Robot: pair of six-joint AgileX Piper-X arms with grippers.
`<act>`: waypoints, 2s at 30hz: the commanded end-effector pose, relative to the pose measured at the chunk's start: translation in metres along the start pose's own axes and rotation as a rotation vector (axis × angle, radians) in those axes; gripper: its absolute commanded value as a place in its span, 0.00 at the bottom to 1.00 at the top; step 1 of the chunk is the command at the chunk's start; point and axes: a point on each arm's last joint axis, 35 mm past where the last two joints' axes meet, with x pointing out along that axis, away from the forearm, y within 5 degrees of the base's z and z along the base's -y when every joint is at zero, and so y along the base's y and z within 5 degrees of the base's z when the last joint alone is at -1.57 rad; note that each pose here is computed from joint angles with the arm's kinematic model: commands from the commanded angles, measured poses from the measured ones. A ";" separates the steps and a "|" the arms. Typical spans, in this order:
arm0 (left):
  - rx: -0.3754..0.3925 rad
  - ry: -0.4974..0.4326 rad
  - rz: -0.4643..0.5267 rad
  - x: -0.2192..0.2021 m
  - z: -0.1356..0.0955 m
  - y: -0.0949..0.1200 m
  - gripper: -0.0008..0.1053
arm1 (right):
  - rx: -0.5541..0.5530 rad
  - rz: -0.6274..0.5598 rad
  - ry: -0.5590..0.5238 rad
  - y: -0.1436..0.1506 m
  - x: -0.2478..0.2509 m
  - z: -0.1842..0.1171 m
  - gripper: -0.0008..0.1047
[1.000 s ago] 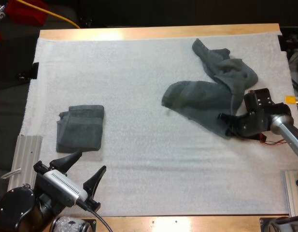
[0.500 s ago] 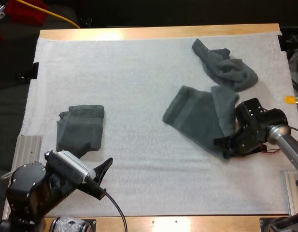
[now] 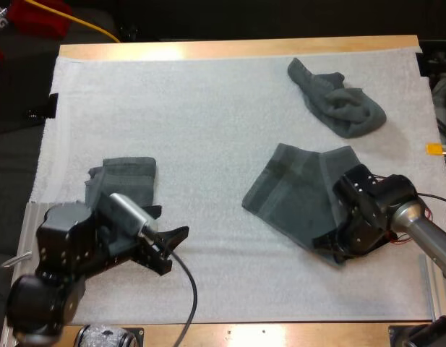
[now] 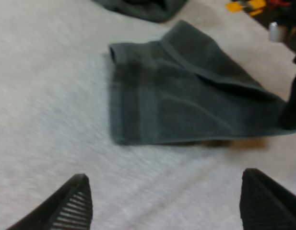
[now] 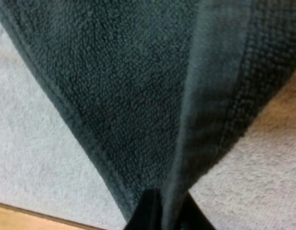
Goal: Pick towel from pile, fold and stack
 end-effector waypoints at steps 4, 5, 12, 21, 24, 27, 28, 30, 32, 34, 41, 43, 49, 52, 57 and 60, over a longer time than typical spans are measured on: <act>-0.030 0.093 -0.074 0.028 0.008 0.007 0.60 | -0.007 -0.019 0.019 0.000 0.002 -0.005 0.02; -0.031 0.107 -0.081 0.032 0.008 0.008 0.60 | -0.007 -0.028 0.017 0.000 0.002 -0.005 0.02; -0.054 0.238 -0.119 0.083 0.013 0.016 0.60 | -0.010 -0.036 0.002 0.000 0.002 -0.003 0.02; -0.103 0.329 -0.055 0.136 0.012 0.041 0.60 | -0.006 -0.036 -0.020 0.000 0.002 0.000 0.02; -0.136 0.344 -0.048 0.151 0.011 0.050 0.60 | 0.009 -0.035 -0.039 0.000 0.002 0.002 0.02; -0.164 0.342 -0.044 0.165 0.011 0.057 0.60 | 0.017 -0.034 -0.049 0.000 0.002 0.003 0.02; -0.172 0.343 -0.042 0.170 0.010 0.060 0.60 | 0.020 -0.034 -0.049 0.000 0.002 0.003 0.02; -0.188 0.344 -0.039 0.177 0.009 0.064 0.60 | 0.020 -0.034 -0.049 0.000 0.002 0.003 0.02; -0.210 0.348 -0.035 0.184 0.008 0.068 0.60 | 0.019 -0.034 -0.050 0.000 0.002 0.003 0.02; -0.227 0.353 -0.031 0.192 0.008 0.072 0.60 | 0.018 -0.033 -0.058 0.000 0.002 0.004 0.02; -0.232 0.394 -0.033 0.215 0.012 0.076 0.60 | 0.016 -0.033 -0.067 0.000 0.002 0.005 0.02; -0.218 0.418 -0.046 0.226 0.013 0.071 0.60 | 0.016 -0.033 -0.067 0.000 0.002 0.005 0.02; -0.153 0.448 0.020 0.254 0.015 0.063 0.60 | 0.016 -0.033 -0.067 0.000 0.002 0.005 0.02; -0.153 0.458 0.036 0.264 0.018 0.066 0.60 | 0.016 -0.033 -0.067 0.000 0.002 0.005 0.02; -0.175 0.504 0.050 0.279 0.019 0.072 0.60 | 0.016 -0.033 -0.067 0.000 0.002 0.005 0.02; -0.192 0.536 0.060 0.285 0.015 0.076 0.60 | 0.016 -0.033 -0.067 0.000 0.002 0.005 0.02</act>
